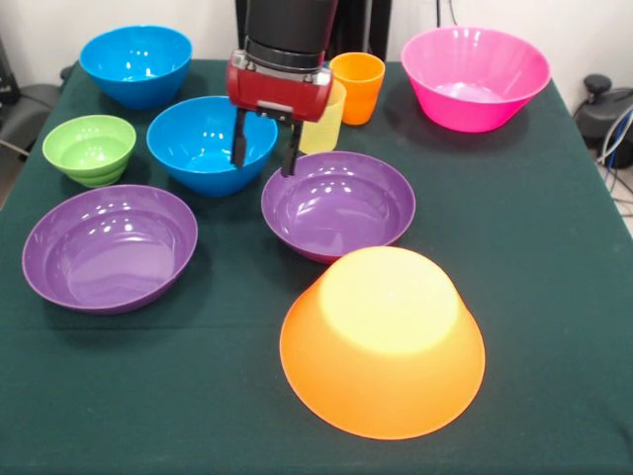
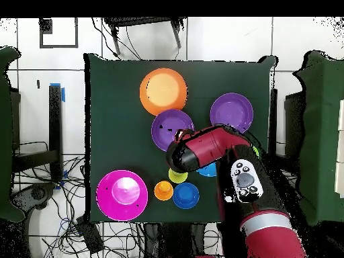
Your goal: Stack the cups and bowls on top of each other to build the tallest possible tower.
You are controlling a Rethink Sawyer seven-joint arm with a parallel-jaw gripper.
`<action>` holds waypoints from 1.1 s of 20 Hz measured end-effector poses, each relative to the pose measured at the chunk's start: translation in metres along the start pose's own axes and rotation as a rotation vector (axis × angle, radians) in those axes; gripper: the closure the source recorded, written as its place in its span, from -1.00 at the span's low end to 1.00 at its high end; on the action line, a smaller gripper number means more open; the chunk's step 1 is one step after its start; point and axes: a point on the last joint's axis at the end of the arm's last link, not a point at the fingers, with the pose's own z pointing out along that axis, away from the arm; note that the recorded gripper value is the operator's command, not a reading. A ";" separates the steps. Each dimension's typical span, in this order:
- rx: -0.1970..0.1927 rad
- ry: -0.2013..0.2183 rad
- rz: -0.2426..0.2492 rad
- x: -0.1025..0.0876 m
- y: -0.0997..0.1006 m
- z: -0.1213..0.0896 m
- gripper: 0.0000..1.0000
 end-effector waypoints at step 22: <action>0.078 0.088 0.062 0.041 -0.075 0.027 -1.00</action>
